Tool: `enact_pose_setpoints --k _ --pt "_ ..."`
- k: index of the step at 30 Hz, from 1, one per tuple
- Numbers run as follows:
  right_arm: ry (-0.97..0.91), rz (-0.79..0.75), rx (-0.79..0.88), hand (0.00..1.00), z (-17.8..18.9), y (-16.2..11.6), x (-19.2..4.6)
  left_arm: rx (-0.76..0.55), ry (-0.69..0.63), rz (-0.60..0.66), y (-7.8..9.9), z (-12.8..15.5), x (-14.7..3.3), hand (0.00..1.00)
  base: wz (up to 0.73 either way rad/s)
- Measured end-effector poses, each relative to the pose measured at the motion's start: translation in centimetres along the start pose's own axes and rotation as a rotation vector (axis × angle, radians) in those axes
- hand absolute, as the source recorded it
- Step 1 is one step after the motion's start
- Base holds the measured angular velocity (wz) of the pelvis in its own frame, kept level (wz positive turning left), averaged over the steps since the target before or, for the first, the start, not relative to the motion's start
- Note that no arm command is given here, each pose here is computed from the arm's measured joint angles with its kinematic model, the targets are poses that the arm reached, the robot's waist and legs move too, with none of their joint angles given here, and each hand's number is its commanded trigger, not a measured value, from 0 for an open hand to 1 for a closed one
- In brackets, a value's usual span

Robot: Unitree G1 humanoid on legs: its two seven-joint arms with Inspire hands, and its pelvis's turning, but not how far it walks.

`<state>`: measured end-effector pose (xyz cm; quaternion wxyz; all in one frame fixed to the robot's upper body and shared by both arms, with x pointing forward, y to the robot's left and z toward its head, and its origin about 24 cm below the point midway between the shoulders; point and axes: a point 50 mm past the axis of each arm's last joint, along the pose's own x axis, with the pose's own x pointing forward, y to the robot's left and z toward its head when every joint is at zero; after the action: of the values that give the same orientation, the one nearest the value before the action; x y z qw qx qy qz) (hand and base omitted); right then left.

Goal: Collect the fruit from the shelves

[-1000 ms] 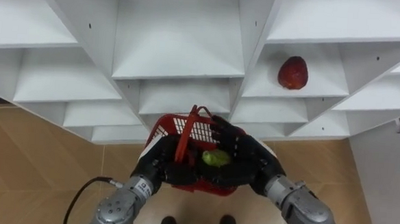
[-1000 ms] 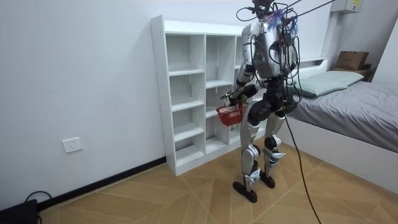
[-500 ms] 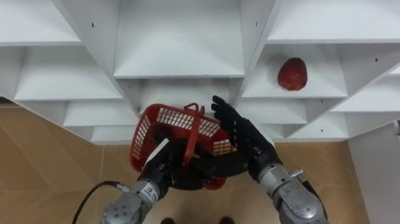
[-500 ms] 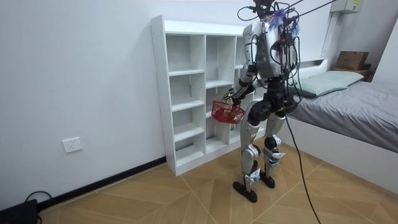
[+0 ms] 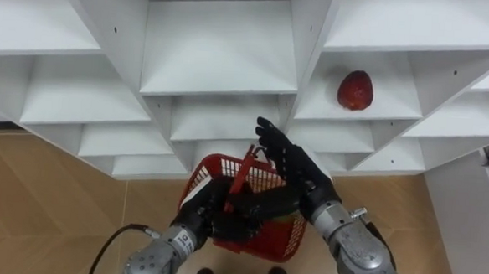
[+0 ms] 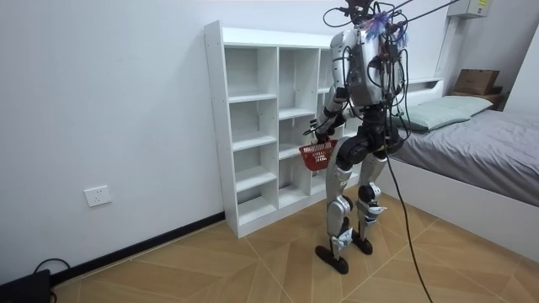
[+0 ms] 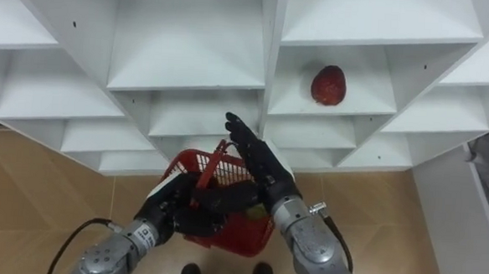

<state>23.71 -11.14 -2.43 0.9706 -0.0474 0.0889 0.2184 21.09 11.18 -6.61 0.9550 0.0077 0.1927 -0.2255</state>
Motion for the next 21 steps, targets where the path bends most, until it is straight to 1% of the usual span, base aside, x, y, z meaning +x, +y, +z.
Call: enact_pose_setpoints --k 3,8,11,15,21 --pt "0.001 -0.016 -0.019 0.0 0.0 -0.1 0.0 0.009 0.017 -0.003 0.2 -0.4 -0.2 1.0 0.0" --pt "0.014 -0.045 -0.018 0.0 -0.3 -0.5 -0.1 0.042 0.102 0.012 0.9 -2.1 -0.8 1.0 0.0" --pt "0.03 -0.081 -0.014 0.0 -0.7 -0.9 -0.3 0.068 0.146 0.03 1.5 -2.9 -1.1 1.0 0.0" --pt "0.038 -0.13 -0.018 0.0 -0.9 -1.3 -0.5 0.066 0.188 0.067 2.2 -3.9 -1.9 1.0 -0.06" --pt "0.059 -0.181 -0.051 0.0 -1.7 -1.5 -2.0 0.048 0.229 0.096 2.5 -5.1 -2.8 1.0 0.0"
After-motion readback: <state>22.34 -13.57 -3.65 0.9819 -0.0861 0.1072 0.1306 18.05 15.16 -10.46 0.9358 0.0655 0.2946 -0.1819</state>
